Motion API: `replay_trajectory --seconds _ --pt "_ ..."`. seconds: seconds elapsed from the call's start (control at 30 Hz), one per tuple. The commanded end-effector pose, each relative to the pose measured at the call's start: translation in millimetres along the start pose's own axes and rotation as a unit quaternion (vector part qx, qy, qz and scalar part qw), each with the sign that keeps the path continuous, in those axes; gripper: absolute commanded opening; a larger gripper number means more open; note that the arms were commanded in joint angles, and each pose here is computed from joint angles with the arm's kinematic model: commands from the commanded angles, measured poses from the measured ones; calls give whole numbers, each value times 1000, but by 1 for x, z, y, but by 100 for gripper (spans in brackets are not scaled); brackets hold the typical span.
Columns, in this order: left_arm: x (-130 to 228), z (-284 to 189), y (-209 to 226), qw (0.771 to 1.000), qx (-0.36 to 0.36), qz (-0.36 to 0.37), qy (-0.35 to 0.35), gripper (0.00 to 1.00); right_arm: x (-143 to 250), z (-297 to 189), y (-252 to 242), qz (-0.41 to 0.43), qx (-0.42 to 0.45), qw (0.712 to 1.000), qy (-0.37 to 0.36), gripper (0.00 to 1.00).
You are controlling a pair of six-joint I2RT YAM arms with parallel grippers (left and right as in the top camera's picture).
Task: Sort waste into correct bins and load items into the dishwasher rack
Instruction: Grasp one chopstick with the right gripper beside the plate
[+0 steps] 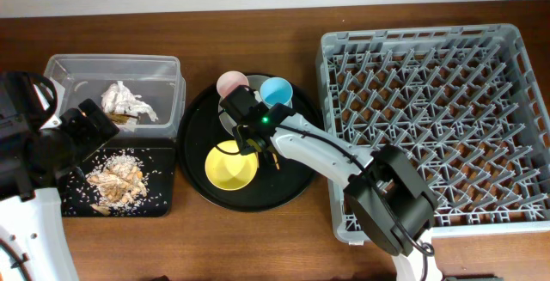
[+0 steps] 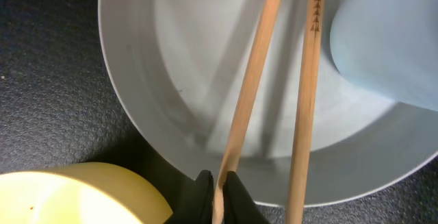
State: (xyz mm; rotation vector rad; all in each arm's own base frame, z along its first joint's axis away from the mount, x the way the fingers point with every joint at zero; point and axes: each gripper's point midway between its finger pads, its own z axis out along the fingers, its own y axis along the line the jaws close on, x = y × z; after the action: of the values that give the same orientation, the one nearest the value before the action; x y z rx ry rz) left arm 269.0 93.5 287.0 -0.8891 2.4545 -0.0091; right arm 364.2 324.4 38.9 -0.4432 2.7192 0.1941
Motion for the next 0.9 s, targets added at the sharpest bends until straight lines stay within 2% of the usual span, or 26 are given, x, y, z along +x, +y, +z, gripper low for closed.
replay_trajectory --seconds 0.0,0.13,0.17,0.27,0.4,0.73,0.87 --pt "-2 -3 0 1000 1 -6 -4 99 -14 -29 1 5 -3 1000 -28 6" --pt "-2 -3 0 1000 1 -6 -4 99 -24 -52 3 7 -12 999 -50 9" --pt "-2 -3 0 1000 1 -6 -4 99 -23 -51 3 7 -12 999 -49 19" --pt "-2 -3 0 1000 1 -6 -4 99 -17 -34 1 5 -5 999 -34 26" --pt "-2 -3 0 1000 1 -6 -4 99 -8 -8 1 4 2 1000 -18 26" --pt "-2 -3 0 1000 1 -6 -4 99 4 20 -2 2 12 1000 4 26" --pt "-2 -3 0 1000 1 -6 -4 99 4 20 -1 2 12 1000 3 22"
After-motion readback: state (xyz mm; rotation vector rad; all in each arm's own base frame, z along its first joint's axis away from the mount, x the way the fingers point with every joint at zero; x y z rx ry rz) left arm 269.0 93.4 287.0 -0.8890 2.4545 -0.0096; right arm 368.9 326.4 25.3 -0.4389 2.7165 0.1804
